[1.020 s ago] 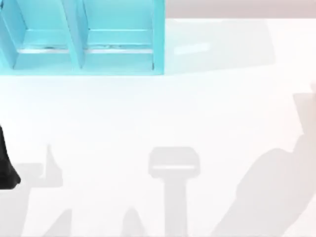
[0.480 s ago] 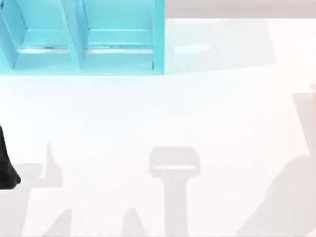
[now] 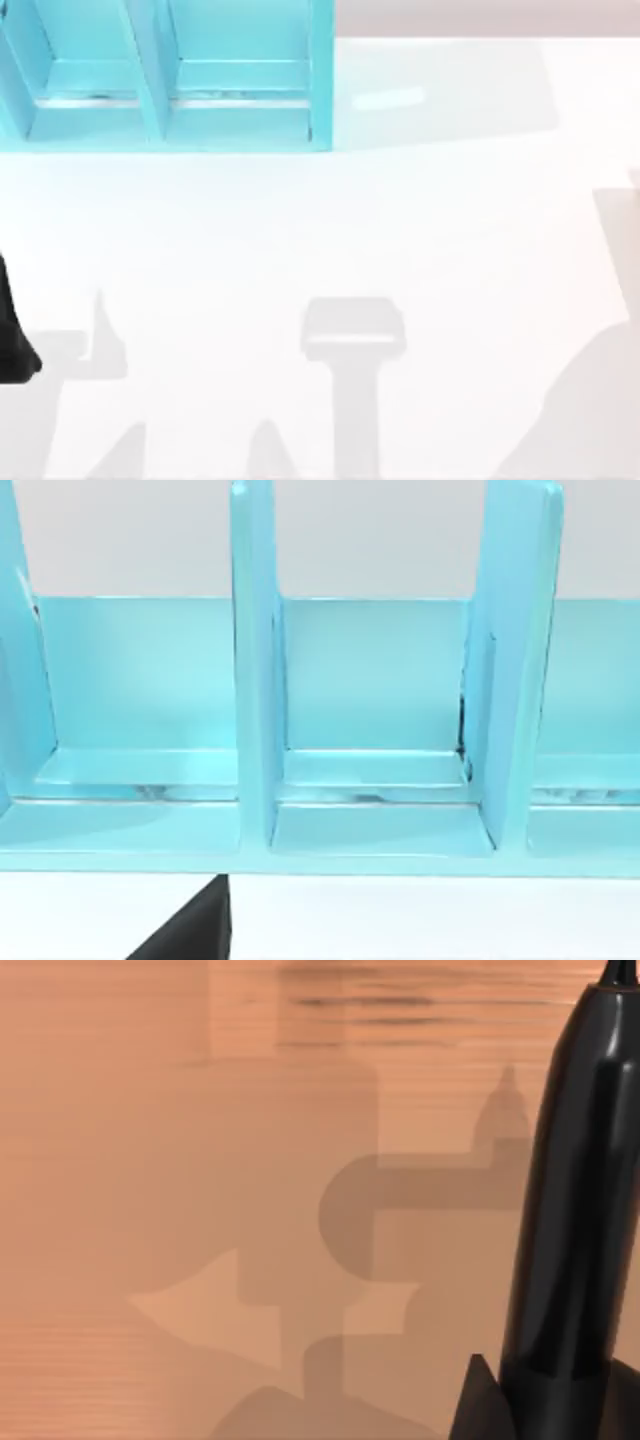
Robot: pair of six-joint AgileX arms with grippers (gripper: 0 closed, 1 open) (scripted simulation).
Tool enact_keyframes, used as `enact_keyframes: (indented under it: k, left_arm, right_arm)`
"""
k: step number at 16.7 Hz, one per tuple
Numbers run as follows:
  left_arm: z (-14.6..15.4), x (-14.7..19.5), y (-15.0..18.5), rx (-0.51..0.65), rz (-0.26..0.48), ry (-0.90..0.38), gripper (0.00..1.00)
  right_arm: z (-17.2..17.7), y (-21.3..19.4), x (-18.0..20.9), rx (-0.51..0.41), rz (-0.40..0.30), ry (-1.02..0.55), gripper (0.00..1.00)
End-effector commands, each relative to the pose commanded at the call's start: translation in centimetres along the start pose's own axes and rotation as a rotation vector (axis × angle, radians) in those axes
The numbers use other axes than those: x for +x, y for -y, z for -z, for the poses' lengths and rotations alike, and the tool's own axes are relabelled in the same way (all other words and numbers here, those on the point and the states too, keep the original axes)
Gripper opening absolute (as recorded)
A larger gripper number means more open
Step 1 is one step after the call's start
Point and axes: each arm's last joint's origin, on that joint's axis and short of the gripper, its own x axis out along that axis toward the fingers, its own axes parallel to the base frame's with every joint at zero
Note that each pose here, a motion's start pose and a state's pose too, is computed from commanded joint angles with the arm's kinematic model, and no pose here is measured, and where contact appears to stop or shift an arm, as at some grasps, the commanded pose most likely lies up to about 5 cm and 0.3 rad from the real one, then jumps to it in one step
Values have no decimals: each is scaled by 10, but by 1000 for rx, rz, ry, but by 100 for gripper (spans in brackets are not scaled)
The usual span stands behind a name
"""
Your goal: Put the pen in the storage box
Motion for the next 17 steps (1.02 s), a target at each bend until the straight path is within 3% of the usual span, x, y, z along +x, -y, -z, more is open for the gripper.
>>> enact_keyframes:
  k: [11,17]
  left_arm:
    - [0,0,0,0,0,0,100]
    - [0,0,0,0,0,0,100]
  right_arm:
    - [0,0,0,0,0,0,98]
    - [0,0,0,0,0,0,100]
